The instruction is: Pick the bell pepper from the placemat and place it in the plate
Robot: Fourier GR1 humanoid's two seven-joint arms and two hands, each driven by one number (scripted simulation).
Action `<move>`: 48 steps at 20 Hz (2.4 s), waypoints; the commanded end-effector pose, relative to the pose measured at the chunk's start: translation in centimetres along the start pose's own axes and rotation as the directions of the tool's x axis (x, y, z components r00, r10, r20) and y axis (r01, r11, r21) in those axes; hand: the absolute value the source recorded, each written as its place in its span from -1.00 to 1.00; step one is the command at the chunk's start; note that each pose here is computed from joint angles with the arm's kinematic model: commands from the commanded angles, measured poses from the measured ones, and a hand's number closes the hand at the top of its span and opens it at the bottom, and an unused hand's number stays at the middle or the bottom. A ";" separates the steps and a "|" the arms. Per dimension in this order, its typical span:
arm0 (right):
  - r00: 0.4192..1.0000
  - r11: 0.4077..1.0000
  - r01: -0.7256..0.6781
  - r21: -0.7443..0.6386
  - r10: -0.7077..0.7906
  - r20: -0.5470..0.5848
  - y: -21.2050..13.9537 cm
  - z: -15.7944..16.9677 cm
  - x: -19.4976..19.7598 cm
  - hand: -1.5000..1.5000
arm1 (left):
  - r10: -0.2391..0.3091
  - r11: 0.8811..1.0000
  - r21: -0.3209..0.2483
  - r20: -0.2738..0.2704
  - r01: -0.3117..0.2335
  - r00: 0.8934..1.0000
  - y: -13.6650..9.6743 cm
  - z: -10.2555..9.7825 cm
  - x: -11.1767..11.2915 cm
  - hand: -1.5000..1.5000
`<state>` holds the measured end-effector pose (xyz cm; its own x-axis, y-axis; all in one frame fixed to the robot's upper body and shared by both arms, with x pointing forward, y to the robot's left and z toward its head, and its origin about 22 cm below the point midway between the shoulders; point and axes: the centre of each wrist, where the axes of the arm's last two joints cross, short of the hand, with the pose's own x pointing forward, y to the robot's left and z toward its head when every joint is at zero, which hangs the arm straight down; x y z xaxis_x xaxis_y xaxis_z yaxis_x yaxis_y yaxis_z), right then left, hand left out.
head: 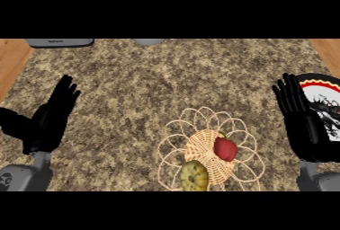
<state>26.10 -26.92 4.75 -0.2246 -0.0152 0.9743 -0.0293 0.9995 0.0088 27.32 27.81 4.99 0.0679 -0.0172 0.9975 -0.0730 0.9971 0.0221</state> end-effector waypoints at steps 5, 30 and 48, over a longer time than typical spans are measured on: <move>0.910 0.919 -0.321 -0.227 0.366 0.195 -3.2 -2.1 8.5 1.00 | -0.042 0.999 0.018 -0.272 0.049 0.961 -0.3 2.7 -6.5 0.00; 0.412 0.428 -0.903 -0.019 0.856 -0.311 1.8 11.3 11.5 -1.00 | -0.012 0.998 -0.062 -0.314 -0.008 0.949 -2.7 4.4 -8.0 0.00; 0.240 0.361 -0.910 0.202 0.858 -0.455 15.0 4.3 6.3 -1.00 | -0.012 0.997 -0.082 -0.304 -0.013 0.953 -4.5 3.4 -8.4 0.00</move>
<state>19.09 -15.27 10.49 0.2943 0.8786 0.3761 0.0634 0.3747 -0.9250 23.40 23.49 -2.94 0.3607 -0.0158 0.9326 0.0096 0.9999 0.0132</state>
